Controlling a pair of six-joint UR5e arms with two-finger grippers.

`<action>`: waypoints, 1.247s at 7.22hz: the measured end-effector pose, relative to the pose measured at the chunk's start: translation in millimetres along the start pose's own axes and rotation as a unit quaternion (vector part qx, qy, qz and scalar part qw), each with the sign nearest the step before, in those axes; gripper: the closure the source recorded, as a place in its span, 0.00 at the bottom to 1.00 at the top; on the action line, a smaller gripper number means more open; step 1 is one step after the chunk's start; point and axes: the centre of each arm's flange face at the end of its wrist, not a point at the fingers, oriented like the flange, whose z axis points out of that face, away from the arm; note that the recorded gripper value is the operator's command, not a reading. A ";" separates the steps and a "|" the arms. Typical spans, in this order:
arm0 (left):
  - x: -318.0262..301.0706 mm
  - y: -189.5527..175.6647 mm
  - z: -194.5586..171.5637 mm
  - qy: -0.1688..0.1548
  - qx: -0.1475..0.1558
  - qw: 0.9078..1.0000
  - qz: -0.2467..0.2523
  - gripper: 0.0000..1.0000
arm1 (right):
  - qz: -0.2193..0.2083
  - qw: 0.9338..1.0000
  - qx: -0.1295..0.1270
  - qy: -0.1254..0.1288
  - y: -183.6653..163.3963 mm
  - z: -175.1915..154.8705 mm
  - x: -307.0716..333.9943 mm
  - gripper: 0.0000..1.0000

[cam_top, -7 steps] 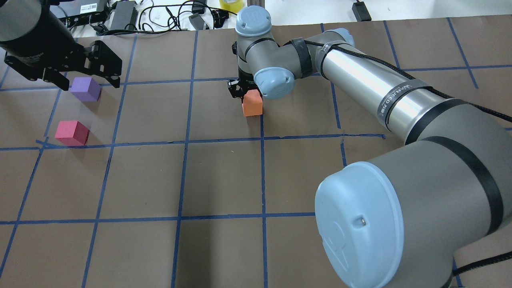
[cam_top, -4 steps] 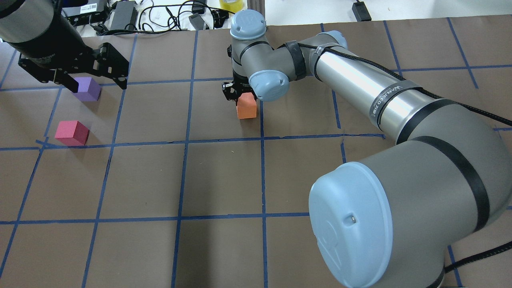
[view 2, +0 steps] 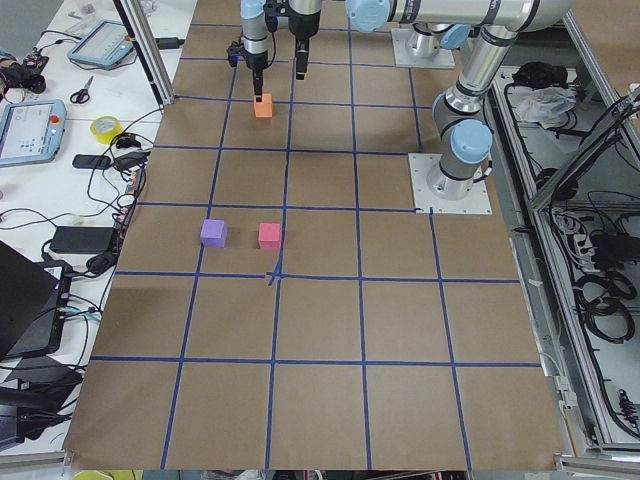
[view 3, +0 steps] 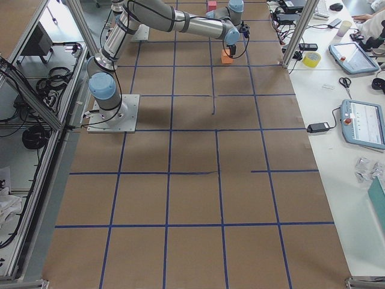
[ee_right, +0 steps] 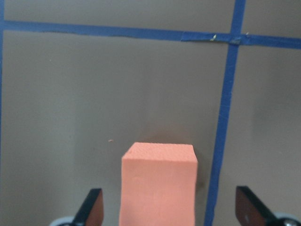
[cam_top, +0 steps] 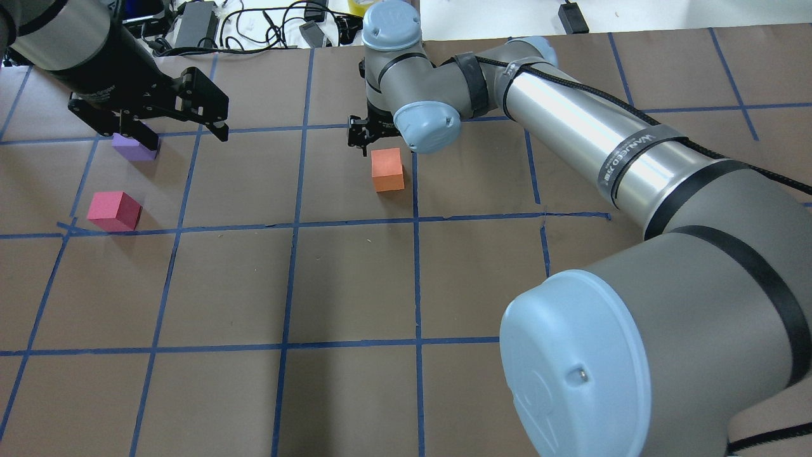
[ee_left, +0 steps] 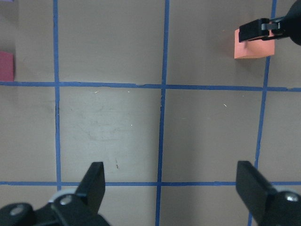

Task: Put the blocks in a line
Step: 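Open and raise the right gripper while the left gripper moves toward the orange cube, then lower the left gripper onto the orange cube and grasp it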

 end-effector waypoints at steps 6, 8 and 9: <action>62.8 -84.5 153.0 0.005 0.010 1.000 0.002 0.00 | 0.037 0.998 -0.029 0.034 64.6 -207.9 145.0 0.00; 117.5 -110.0 217.6 -0.011 0.021 1.000 0.006 0.00 | 0.034 0.998 -0.025 0.050 100.0 -243.5 148.5 0.00; 143.0 -117.0 241.2 -0.022 0.018 1.000 -0.001 0.00 | 0.032 0.998 -0.026 0.053 104.3 -246.8 150.3 0.00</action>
